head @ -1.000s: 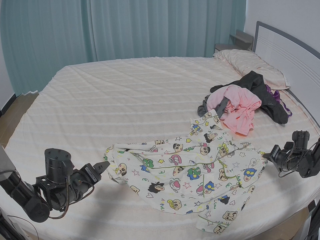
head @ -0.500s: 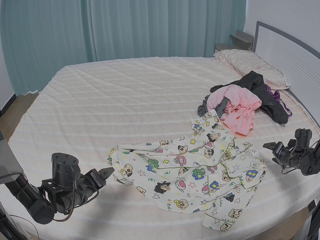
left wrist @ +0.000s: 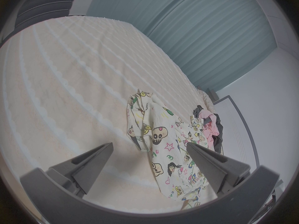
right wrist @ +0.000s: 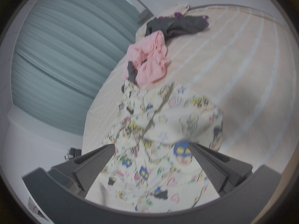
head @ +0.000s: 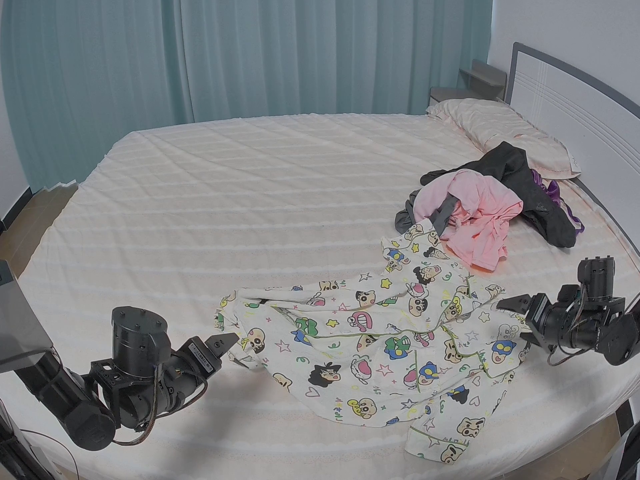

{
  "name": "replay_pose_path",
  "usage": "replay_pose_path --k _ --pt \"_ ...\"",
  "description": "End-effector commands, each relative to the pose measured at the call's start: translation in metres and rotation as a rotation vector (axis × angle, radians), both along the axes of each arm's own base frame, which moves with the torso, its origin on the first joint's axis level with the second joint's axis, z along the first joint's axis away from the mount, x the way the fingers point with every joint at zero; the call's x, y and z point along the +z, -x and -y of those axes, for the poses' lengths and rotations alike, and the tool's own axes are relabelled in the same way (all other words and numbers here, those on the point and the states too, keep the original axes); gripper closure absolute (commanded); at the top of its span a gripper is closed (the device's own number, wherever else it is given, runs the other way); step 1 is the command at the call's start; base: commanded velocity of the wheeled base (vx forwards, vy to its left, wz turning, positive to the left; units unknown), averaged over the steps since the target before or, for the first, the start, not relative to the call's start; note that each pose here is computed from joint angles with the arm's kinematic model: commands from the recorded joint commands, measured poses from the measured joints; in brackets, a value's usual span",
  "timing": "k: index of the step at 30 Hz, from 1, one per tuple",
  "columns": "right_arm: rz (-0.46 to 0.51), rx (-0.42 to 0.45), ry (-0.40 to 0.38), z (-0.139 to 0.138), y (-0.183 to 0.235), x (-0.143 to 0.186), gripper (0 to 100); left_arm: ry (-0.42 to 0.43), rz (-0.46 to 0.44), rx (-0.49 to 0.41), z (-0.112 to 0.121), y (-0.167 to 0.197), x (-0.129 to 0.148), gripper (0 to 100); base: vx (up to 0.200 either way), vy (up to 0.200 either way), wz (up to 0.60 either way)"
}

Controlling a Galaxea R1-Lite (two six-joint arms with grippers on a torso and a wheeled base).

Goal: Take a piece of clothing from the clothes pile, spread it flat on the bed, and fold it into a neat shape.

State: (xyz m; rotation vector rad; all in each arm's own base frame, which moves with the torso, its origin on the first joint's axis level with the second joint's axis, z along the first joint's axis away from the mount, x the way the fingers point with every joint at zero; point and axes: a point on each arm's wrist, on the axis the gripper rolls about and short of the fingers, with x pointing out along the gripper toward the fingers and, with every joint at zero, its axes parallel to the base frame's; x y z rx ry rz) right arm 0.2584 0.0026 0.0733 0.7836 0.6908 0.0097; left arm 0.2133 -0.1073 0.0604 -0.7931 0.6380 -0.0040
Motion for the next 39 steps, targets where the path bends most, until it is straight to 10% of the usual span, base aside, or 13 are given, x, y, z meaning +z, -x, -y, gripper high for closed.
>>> replay_pose_path --k 1,26,39 --pt "-0.056 0.097 -0.043 -0.031 0.030 0.003 0 0.005 -0.040 -0.018 0.008 0.002 -0.009 0 0.000 0.000 0.00" --pt "-0.382 0.274 -0.031 -0.082 0.059 -0.044 0 0.021 -0.053 -0.008 0.011 0.005 -0.011 0 -0.096 0.000 0.00" --pt "-0.391 0.216 -0.023 -0.105 0.040 -0.058 0 0.015 -0.054 -0.001 0.011 0.004 -0.012 0 0.000 0.000 0.00"
